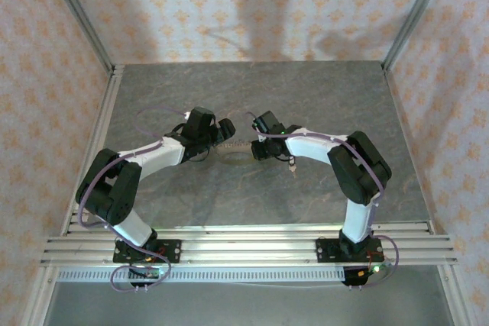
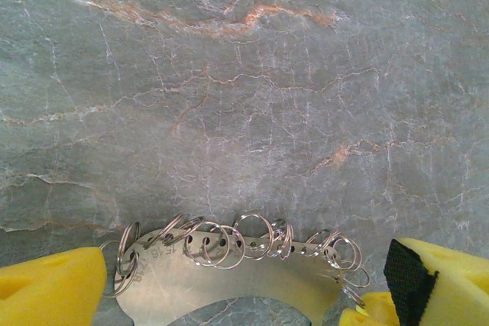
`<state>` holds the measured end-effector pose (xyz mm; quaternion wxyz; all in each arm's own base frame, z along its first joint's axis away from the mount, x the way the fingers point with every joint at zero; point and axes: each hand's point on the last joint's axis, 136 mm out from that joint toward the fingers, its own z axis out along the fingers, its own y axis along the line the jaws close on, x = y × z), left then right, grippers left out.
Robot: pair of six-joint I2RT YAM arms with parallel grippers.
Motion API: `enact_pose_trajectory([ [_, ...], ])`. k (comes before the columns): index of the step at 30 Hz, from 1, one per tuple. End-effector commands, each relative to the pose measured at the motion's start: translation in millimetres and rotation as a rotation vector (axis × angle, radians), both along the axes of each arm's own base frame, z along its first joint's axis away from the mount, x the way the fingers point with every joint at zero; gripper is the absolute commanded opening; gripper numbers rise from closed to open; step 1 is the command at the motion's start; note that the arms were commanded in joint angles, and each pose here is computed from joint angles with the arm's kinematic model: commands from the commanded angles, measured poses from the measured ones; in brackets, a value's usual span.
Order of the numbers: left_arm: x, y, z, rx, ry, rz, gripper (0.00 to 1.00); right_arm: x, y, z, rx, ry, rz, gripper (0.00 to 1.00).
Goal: Put the keys on the keyring
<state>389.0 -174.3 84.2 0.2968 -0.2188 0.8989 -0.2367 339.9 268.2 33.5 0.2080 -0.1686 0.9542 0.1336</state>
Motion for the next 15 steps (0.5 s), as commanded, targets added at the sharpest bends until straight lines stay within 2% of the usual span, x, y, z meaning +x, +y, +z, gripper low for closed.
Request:
enact_pose_trajectory([
  [1, 9.3, 0.8, 4.4, 0.003, -0.022, -0.007, 0.95, 8.4, 6.8, 3.4, 0.000, -0.022, 0.011, 0.26],
  [11, 10.5, -0.3, 3.6, -0.002, -0.020, -0.009, 0.96, 11.1, 7.8, 2.8, -0.006, -0.028, 0.011, 0.17],
  [15, 11.1, -0.9, 4.5, -0.006, -0.025, -0.011, 0.96, 13.6, 5.1, 4.4, -0.018, -0.041, 0.000, 0.03],
])
